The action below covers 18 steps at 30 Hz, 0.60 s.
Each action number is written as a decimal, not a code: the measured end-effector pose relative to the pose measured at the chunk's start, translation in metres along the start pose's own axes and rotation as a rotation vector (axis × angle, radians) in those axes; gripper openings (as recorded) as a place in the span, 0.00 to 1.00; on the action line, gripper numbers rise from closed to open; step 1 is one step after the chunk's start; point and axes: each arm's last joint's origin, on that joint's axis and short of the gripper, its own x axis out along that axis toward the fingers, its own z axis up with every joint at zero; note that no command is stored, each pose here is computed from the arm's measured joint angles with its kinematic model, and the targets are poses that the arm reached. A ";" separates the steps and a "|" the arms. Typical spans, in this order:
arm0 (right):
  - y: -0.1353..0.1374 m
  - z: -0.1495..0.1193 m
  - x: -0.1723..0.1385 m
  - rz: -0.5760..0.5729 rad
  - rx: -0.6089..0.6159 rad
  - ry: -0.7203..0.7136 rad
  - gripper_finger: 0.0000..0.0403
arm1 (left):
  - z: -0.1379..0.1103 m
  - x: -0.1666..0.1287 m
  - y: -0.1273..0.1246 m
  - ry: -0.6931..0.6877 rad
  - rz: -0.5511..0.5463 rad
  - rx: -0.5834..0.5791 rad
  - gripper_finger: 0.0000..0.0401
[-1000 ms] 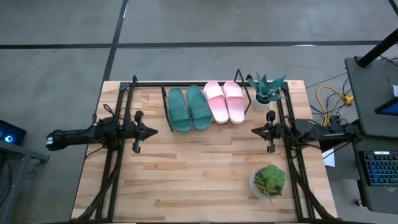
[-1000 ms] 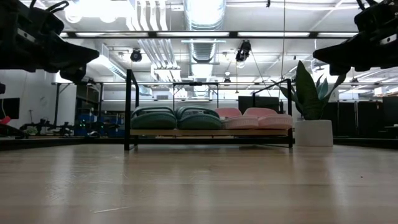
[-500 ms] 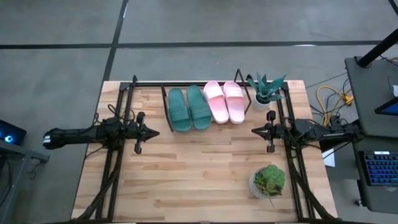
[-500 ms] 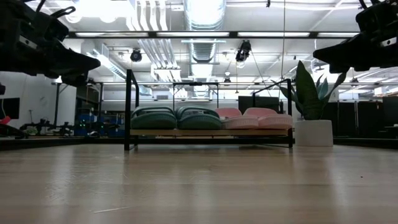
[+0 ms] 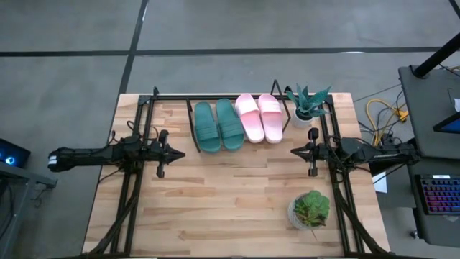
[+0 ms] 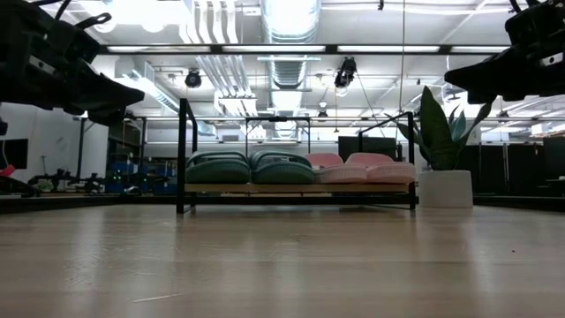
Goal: Pick and place slides into the shelf
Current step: Return to Home Position
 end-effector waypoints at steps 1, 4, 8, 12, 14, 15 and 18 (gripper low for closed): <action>0.000 0.000 0.000 0.000 0.000 0.000 0.02 | 0.000 0.000 0.000 0.002 0.000 0.000 0.00; 0.000 0.000 0.000 0.000 0.000 0.000 0.02 | 0.000 0.000 0.000 0.004 0.000 0.000 0.00; 0.000 0.000 0.000 0.000 0.000 0.000 0.02 | 0.000 0.000 0.000 0.004 0.001 0.000 0.00; 0.000 0.000 0.000 0.000 0.000 -0.001 0.02 | 0.000 0.000 0.000 0.004 0.001 0.000 0.00; 0.000 0.000 0.000 0.000 0.000 0.000 0.02 | 0.000 0.000 0.000 0.004 0.001 0.000 0.00; 0.000 0.000 0.000 0.000 0.000 -0.001 0.02 | 0.000 0.000 0.000 0.004 0.001 0.000 0.00; 0.000 0.000 0.000 0.000 0.000 0.000 0.02 | 0.000 0.000 0.000 0.004 0.001 0.000 0.00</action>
